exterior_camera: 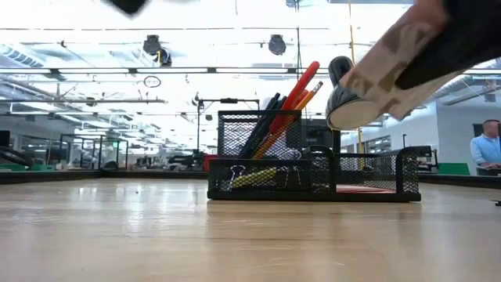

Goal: Pick and place office supplies into organizer
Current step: Put the pink sticky notes into the black desk organizer

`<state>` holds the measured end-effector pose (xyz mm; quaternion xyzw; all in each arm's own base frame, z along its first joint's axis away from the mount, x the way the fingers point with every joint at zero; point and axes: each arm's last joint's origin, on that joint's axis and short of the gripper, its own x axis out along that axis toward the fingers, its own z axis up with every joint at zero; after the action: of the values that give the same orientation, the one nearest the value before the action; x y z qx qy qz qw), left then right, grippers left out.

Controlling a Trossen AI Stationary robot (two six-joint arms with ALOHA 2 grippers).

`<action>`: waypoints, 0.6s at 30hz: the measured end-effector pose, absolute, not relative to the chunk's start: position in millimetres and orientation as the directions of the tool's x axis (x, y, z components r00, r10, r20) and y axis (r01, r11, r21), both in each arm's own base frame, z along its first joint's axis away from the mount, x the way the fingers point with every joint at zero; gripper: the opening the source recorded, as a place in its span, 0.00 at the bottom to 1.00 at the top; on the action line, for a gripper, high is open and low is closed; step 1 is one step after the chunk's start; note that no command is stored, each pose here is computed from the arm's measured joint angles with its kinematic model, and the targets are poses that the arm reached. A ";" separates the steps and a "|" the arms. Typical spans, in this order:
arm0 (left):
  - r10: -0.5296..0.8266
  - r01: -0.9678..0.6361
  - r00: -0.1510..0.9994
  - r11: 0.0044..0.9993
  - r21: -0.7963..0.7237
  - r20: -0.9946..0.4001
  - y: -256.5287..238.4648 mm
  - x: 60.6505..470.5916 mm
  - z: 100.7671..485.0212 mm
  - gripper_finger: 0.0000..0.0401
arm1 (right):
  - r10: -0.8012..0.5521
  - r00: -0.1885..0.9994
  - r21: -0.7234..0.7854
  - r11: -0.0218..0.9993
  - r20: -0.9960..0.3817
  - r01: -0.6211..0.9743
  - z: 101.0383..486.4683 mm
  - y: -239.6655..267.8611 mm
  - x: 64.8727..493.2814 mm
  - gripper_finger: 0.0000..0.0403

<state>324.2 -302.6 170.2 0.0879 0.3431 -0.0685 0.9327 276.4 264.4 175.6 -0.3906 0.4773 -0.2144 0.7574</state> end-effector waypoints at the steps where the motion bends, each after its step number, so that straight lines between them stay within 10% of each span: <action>1: -0.067 0.201 0.777 0.969 0.145 -0.625 -307.5 318.5 178.0 0.01 | -0.704 0.444 -0.799 0.600 -0.554 -0.046 175.8 261.6 278.4 0.00; 18: -0.068 0.246 0.902 0.892 0.378 -0.427 -356.2 244.9 224.8 0.01 | -0.731 0.170 -0.747 0.664 -0.661 -0.046 173.3 194.7 324.6 0.00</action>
<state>244.9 -356.2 224.8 0.2167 0.2055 -0.0828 0.9508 324.6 194.7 173.3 -0.3268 0.5947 -0.2477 0.6916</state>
